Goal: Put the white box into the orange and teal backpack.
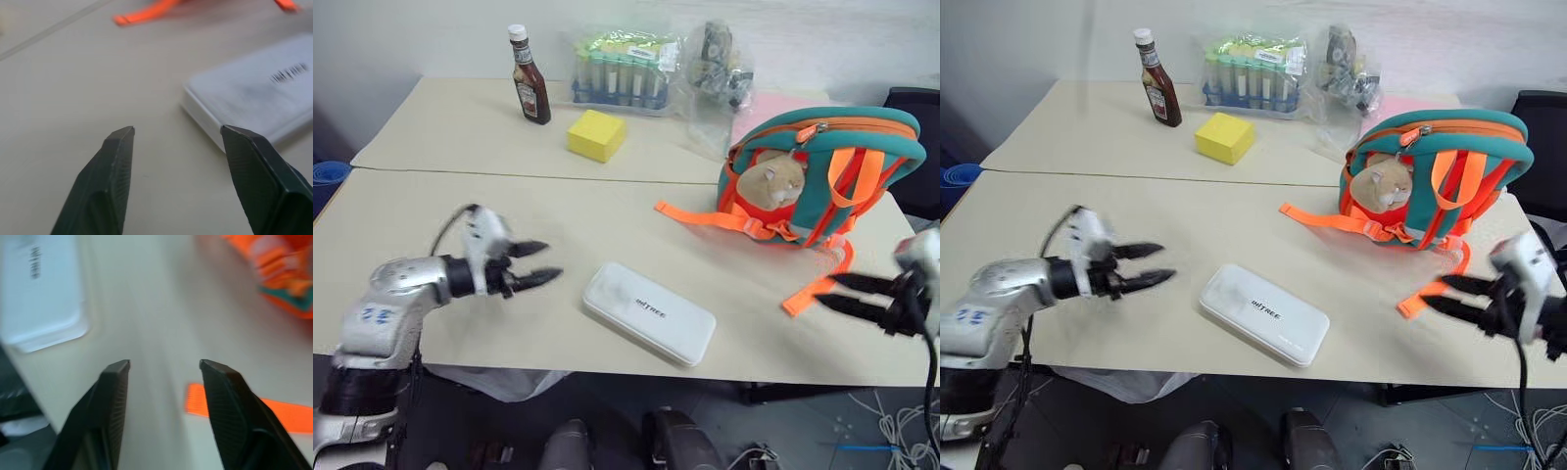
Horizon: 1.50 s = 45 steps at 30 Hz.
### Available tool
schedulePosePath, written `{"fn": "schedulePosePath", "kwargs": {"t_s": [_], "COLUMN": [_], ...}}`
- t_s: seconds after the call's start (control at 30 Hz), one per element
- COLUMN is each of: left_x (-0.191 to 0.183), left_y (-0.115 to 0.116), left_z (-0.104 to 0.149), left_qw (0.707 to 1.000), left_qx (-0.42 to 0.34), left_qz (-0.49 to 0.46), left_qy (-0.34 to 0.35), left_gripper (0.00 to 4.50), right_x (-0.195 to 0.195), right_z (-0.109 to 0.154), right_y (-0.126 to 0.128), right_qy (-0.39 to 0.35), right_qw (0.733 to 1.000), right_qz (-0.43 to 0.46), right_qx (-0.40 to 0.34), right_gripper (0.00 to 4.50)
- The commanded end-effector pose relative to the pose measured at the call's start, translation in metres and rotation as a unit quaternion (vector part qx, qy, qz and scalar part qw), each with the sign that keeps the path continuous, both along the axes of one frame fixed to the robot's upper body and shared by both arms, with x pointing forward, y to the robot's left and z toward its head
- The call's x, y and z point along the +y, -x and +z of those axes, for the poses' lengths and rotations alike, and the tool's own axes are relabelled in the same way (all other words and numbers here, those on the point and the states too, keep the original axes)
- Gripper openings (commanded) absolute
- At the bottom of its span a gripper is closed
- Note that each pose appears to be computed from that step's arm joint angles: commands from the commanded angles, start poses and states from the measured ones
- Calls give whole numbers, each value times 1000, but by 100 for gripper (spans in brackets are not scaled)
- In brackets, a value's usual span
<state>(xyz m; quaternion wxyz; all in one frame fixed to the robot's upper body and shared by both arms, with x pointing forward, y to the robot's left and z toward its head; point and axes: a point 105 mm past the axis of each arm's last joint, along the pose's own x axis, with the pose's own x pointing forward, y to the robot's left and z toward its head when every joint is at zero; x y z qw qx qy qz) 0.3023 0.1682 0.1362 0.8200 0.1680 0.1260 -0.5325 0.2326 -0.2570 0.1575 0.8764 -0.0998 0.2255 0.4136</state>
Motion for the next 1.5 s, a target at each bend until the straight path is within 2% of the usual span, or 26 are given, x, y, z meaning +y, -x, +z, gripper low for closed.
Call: {"fn": "schedulePosePath", "kwargs": {"t_s": [0.03,0.13,0.2,0.37,0.57,0.77,1.0,1.1,1.17,1.33,1.43,1.5], "left_x": [-8,-17,-21,-28,-40,-48,-39,-25,-17,-6,-8,-12], "left_y": [-14,-17,-22,-25,-14,10,6,1,3,16,24,20], "left_z": [2,-4,-7,-9,-10,-17,-18,-16,-16,-3,1,-5], "left_qw": [999,997,996,994,992,989,995,994,987,935,915,905], "left_qx": [-32,-31,-33,-31,-22,3,18,98,157,324,369,390], "left_qz": [-32,-63,-73,-88,-119,-145,-98,-35,-3,48,50,73], "left_qy": [-24,-36,-45,-50,-32,-23,-18,20,42,138,155,155], "left_gripper": [157,63,3,3,3,3,3,64,126,279,368,428], "right_x": [25,41,53,72,92,76,64,64,63,58,58,62], "right_z": [-11,-26,-35,-56,-65,-54,-40,-41,-41,-44,-48,-51], "right_y": [9,14,15,4,-11,-38,-52,-51,-50,-41,-32,-27], "right_qy": [5,3,2,22,5,24,24,34,38,47,51,50], "right_qw": [998,995,992,992,993,998,998,997,997,996,995,994], "right_qz": [64,96,117,123,115,55,37,43,47,59,79,96], "right_qx": [16,32,40,30,21,-26,-45,-46,-45,-37,-24,-17], "right_gripper": [98,0,0,0,0,0,0,0,0,0,0,0]}}
